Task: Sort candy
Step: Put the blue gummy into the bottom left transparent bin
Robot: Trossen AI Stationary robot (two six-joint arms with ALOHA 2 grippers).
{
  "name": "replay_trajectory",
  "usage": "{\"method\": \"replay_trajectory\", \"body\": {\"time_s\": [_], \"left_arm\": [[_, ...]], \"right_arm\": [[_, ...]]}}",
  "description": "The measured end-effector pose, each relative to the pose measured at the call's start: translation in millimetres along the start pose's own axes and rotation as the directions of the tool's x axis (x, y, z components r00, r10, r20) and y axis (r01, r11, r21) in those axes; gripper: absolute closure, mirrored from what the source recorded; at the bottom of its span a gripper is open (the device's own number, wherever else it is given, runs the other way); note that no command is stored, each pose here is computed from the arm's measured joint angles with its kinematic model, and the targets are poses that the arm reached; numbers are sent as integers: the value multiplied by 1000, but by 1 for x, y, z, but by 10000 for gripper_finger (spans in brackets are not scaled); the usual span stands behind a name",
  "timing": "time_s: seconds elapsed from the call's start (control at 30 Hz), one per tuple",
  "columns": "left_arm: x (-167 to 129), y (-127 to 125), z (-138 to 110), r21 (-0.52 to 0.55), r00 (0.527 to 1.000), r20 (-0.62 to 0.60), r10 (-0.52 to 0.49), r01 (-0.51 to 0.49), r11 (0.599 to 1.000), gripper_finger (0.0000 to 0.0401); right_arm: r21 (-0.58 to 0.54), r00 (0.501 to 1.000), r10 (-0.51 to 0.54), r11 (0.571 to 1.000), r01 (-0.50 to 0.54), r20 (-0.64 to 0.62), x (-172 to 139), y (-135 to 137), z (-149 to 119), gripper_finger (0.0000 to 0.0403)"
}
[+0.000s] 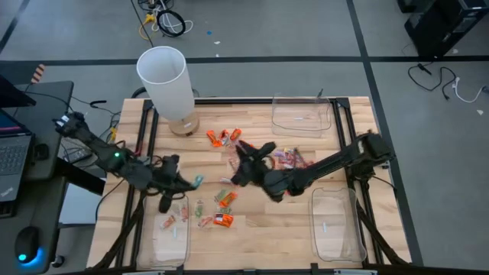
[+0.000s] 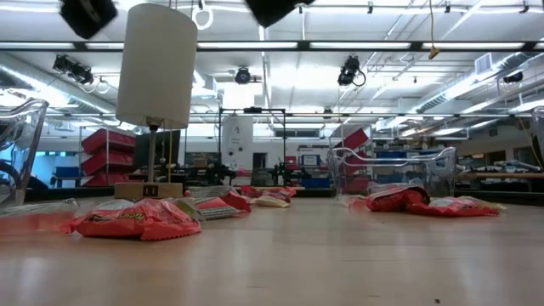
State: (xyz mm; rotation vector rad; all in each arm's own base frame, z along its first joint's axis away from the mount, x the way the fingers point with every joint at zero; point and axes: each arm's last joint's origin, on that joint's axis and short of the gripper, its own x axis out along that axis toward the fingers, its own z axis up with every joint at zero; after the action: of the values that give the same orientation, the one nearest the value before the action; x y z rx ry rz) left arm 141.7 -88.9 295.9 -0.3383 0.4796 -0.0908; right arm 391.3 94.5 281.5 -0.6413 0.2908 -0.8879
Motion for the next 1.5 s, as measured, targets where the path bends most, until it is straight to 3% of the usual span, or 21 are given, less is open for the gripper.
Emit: {"method": "replay_trajectory", "body": {"time_s": [0.17, 0.27, 0.37, 0.57, 0.73, 1.07, 1.5], "left_arm": [[-14, -17, -7, -57, 969, -216, -117, 107, 993, 401], [-19, -26, -17, -121, 905, -352, -236, 206, 971, 401], [-23, -31, -25, -235, 856, -434, -280, 193, 953, 401], [-26, -23, -44, -335, 781, -607, -147, -84, 938, 401], [-20, -20, -56, -287, 720, -694, -22, -248, 925, 400], [-1, -28, -70, -217, 633, -773, 37, -318, 923, 397], [2, -28, -72, -212, 629, -775, 62, -351, 912, 339]], "right_arm": [[187, 994, 86, 977, -98, 71, -16, -35, -22, 320], [300, 985, 134, 941, -160, 107, -24, -50, -37, 321], [376, 976, 171, 903, -209, 132, -30, -58, -49, 323], [426, 969, 202, 871, -244, 144, -33, -59, -59, 332], [419, 968, 208, 873, -249, 143, -33, -56, -61, 338], [445, 968, 203, 860, -248, 147, -32, -56, -60, 340], [453, 969, 201, 857, -245, 144, -32, -57, -61, 341]]}}
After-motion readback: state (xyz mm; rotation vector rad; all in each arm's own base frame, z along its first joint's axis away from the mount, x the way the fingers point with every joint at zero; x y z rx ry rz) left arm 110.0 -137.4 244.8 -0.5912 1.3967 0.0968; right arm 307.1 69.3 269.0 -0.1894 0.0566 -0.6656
